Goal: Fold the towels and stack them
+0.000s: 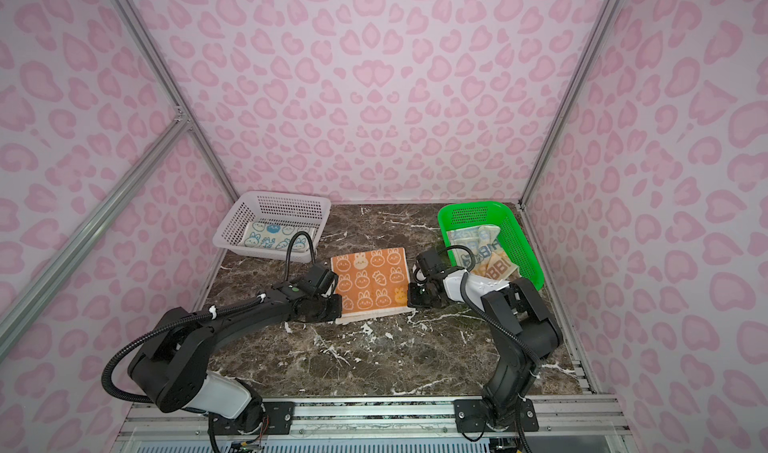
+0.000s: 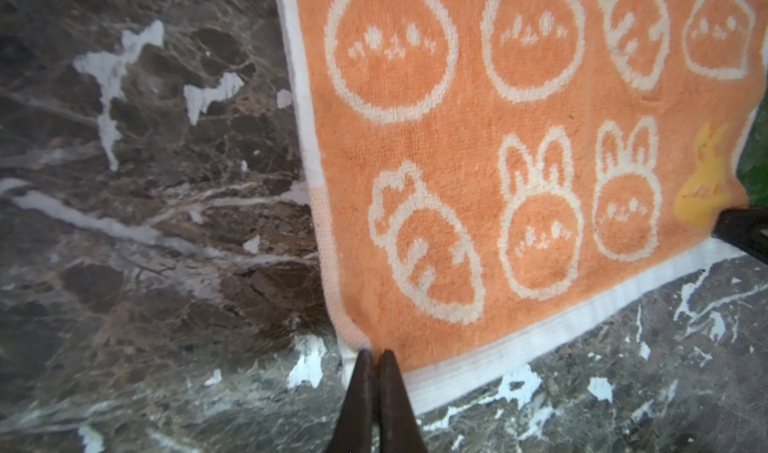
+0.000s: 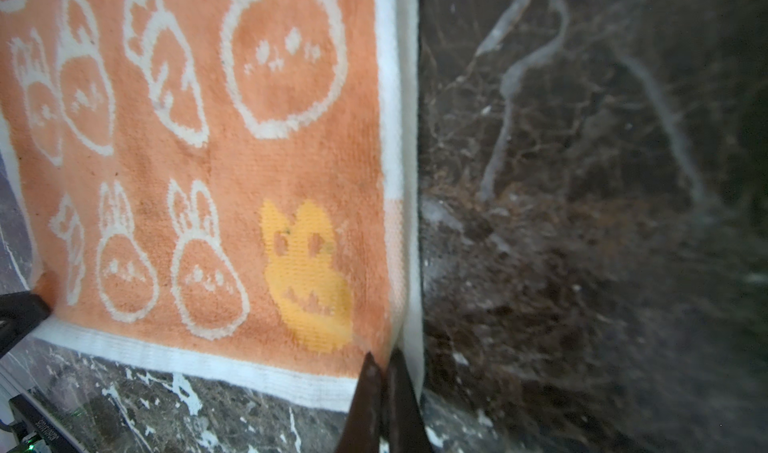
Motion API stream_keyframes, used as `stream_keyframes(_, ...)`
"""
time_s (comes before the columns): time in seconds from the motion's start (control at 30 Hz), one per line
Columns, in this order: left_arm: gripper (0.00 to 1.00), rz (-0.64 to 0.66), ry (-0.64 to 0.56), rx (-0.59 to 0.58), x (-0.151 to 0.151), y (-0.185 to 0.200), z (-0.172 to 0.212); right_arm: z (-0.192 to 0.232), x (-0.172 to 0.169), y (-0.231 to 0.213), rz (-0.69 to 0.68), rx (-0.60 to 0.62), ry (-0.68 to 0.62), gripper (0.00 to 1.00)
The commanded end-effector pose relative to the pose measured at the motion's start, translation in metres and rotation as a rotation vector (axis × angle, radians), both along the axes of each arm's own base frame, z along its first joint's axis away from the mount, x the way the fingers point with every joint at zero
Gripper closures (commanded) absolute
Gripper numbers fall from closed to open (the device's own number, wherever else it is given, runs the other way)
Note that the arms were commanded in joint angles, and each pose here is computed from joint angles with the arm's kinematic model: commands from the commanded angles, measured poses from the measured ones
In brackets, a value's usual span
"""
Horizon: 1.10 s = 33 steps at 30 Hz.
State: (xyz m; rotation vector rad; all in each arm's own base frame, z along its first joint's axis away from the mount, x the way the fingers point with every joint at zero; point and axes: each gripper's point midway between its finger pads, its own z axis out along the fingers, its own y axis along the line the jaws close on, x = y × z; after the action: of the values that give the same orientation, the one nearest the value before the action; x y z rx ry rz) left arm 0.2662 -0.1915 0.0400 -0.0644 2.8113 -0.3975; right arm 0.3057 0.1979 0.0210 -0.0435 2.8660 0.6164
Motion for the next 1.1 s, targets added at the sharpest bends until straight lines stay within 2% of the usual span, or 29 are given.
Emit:
stream_keyframes(0.0,0.97,0.013,-0.023,0.005,0.000,0.004,0.009,0.009,0.001,-0.002,-0.009,-0.006,-0.017,1.00)
stream_keyframes(0.23,0.97,0.021,-0.059,0.000,-0.005,0.009,0.028,0.033,0.002,-0.005,-0.008,-0.010,-0.065,1.00)
stream_keyframes(0.77,0.97,-0.020,0.023,0.007,-0.028,-0.010,-0.013,-0.002,-0.005,-0.007,-0.007,-0.031,-0.001,1.00)
stream_keyframes(0.93,0.84,-0.053,0.020,-0.010,-0.029,-0.016,-0.011,-0.004,-0.004,-0.006,-0.007,-0.030,0.003,0.97)
stream_keyframes(1.07,0.75,-0.091,0.007,-0.023,-0.028,-0.021,-0.005,0.000,-0.004,-0.005,-0.005,-0.028,-0.005,0.83)
